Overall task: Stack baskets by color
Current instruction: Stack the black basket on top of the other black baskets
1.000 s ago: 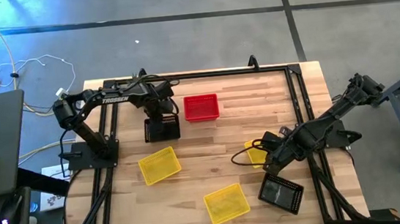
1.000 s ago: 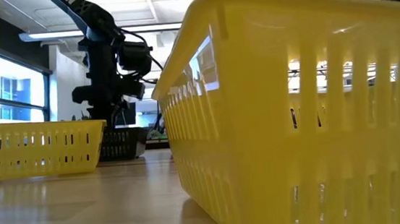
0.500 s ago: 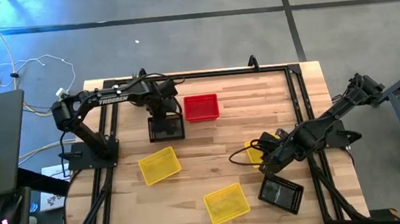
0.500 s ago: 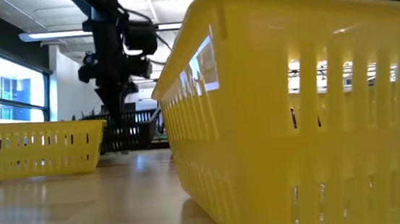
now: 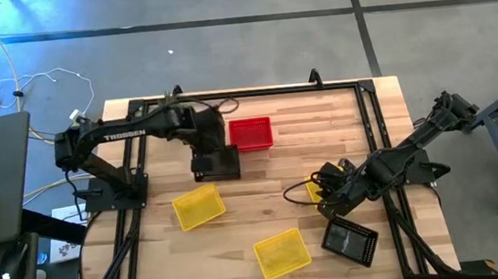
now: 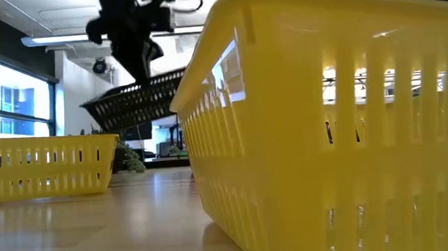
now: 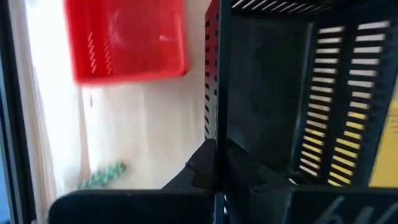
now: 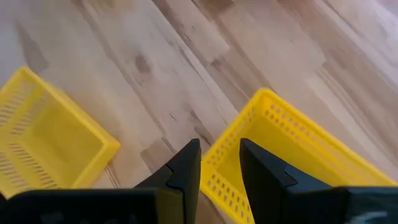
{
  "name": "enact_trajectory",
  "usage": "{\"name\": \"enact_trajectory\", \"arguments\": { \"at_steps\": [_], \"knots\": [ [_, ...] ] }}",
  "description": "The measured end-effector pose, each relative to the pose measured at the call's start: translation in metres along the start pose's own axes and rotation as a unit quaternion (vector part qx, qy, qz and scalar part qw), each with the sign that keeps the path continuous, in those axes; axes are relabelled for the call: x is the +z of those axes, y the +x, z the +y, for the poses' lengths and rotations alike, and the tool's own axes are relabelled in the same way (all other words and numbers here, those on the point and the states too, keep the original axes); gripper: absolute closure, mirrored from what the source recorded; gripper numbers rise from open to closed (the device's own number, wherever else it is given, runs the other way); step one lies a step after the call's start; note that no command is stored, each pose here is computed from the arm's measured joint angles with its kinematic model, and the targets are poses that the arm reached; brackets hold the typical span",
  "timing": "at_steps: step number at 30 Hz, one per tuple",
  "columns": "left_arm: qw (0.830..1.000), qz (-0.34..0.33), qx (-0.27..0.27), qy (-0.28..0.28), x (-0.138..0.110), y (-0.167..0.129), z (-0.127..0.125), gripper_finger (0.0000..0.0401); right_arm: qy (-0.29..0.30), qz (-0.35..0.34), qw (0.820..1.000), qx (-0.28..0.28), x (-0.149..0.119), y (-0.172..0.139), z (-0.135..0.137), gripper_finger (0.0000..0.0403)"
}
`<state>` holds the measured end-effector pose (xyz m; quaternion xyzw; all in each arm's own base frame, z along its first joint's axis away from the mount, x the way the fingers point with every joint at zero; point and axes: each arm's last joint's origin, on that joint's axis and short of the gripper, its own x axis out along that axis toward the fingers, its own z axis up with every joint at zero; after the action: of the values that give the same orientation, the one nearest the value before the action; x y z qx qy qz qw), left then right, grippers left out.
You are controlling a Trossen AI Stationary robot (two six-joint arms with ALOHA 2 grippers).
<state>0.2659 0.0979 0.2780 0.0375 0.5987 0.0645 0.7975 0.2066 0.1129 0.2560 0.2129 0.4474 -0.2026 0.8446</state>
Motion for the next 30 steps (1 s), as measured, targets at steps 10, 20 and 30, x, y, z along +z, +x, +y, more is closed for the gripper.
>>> {"name": "enact_trajectory", "arguments": {
  "at_steps": [10,20,30],
  "knots": [
    [0.997,-0.054,0.05,-0.023,0.022,-0.009,-0.037,0.0401,0.001,-0.081,0.996,0.027,0.03,0.008,0.001,0.0304],
    [0.98,-0.117,0.111,-0.113,0.035,-0.014,-0.055,0.0401,-0.027,-0.199,0.977,0.075,0.074,0.01,0.002,0.0304],
    [0.946,-0.133,0.207,-0.213,0.034,-0.017,-0.051,0.0401,-0.124,-0.286,0.95,0.01,0.122,-0.015,-0.008,0.0304]
  ]
}}
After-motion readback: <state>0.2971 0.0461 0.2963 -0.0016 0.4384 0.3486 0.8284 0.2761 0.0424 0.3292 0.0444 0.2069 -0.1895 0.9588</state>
